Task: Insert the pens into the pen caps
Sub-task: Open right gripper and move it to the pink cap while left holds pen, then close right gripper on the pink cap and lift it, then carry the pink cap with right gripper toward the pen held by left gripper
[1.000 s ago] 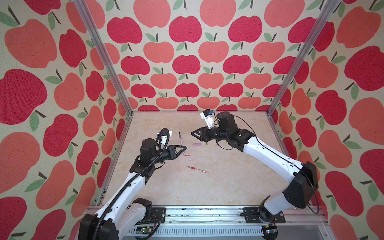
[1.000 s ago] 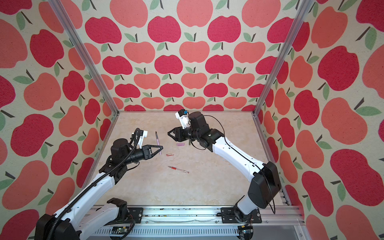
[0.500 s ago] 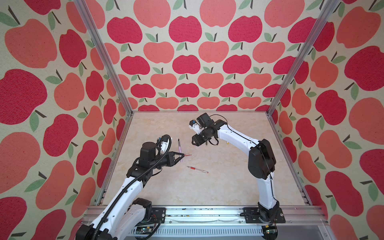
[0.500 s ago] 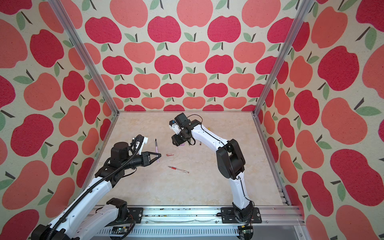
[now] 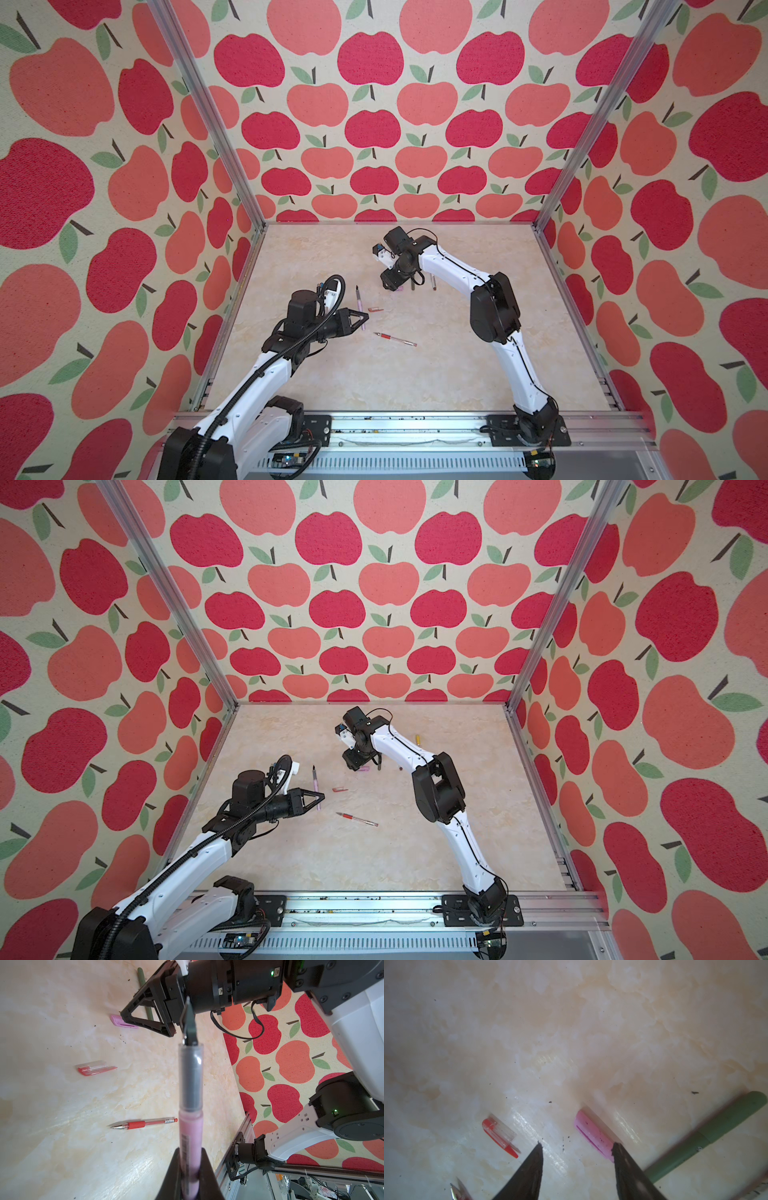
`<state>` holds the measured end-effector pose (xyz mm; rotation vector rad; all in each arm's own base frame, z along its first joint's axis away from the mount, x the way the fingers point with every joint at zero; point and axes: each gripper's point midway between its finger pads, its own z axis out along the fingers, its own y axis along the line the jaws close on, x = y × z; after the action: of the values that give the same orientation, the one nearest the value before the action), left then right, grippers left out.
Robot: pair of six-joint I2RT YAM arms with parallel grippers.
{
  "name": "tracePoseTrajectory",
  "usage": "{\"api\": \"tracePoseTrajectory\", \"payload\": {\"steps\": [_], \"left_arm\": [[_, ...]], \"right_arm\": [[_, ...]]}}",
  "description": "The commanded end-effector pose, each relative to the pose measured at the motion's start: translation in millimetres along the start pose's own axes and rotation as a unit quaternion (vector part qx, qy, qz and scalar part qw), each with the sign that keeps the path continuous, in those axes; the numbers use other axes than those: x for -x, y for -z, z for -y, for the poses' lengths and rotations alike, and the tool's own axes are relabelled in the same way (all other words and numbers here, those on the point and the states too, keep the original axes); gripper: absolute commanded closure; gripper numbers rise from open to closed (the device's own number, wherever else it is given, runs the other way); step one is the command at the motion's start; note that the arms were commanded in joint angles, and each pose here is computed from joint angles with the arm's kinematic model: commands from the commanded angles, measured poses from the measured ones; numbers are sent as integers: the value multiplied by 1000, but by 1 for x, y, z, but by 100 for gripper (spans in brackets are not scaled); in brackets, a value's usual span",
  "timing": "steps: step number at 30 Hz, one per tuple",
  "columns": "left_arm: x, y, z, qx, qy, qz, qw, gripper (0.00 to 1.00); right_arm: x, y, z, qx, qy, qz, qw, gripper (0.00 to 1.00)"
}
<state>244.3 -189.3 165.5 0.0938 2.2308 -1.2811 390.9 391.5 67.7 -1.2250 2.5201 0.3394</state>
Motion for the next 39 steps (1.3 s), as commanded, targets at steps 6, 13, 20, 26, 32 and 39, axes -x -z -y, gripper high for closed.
{"api": "tracePoseTrajectory", "payload": {"steps": [6, 13, 20, 26, 32, 39], "left_arm": [[10, -8, 3, -13, -4, 11, 1000, 100], [12, -14, 1, -12, -1, 8, 1000, 100], [10, -20, 5, -12, -5, 2, 1000, 100], [11, -21, 8, -11, -10, 5, 1000, 100], [9, -21, 11, -14, -15, 4, 1000, 100], [6, -15, 15, -13, -23, 9, 1000, 100]], "right_arm": [[-12, -19, 9, 21, -14, -31, 999, 43], [-24, -31, 5, 41, -21, -47, 998, 47], [-32, -35, 2, 52, -28, -58, 997, 60], [-40, -36, -4, 56, -33, -63, 996, 67], [-46, -38, -13, 54, -27, -72, 996, 71], [-51, -44, -14, 19, -15, -90, 996, 82]]}}
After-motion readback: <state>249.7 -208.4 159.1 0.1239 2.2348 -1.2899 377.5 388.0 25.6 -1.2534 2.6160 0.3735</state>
